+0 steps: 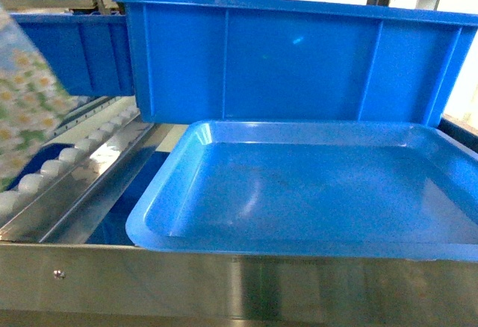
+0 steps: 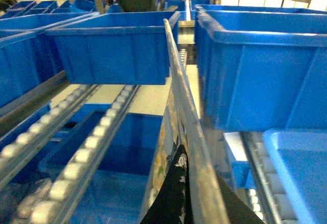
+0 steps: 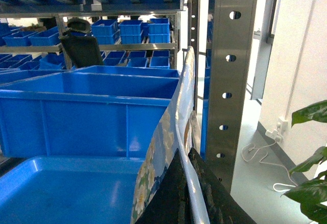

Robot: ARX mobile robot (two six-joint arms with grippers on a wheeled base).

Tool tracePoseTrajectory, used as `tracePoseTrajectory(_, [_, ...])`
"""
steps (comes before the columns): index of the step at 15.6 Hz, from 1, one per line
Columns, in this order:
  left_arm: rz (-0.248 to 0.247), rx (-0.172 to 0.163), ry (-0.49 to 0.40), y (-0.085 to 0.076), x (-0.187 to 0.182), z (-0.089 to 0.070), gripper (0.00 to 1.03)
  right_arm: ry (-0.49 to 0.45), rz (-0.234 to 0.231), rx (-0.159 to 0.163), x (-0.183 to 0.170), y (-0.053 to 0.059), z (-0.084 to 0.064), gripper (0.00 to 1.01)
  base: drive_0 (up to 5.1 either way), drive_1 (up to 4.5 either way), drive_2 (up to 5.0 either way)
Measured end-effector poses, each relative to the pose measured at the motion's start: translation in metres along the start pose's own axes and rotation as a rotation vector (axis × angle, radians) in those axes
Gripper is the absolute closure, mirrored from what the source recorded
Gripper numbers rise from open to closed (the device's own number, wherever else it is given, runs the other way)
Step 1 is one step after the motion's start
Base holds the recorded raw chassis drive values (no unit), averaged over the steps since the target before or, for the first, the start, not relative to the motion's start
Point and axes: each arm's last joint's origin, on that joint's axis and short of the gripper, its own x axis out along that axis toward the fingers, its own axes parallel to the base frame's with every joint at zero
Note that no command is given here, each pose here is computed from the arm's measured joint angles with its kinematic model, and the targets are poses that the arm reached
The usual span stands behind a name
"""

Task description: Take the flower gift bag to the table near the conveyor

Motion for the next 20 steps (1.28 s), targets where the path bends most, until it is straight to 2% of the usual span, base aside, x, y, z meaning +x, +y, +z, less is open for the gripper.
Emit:
tracePoseTrajectory(2, [0.045, 0.017, -0.008, 0.024, -0.021, -0.007, 1.01, 0.000, 0.000, 0.000, 0.000, 0.000, 0.000, 0.99, 0.0, 0.00, 0.0])
tracePoseTrajectory(3, [0.040, 0.017, -0.021, 0.031, -0.031, -0.008, 1.01, 0.000, 0.000, 0.000, 0.000, 0.000, 0.000, 0.99, 0.0, 0.00, 0.0])
tracePoseTrajectory(6, [0.013, 0.017, -0.033, 0.030, -0.034, -0.008, 1.01, 0.000, 0.000, 0.000, 0.000, 0.000, 0.000, 0.99, 0.0, 0.00, 0.0])
tracePoseTrajectory(20, [0.010, 0.019, -0.036, 0.030, -0.034, -0.008, 1.01, -0.002, -0.001, 0.000, 0.000, 0.000, 0.000, 0.99, -4.5, 0.73, 4.0])
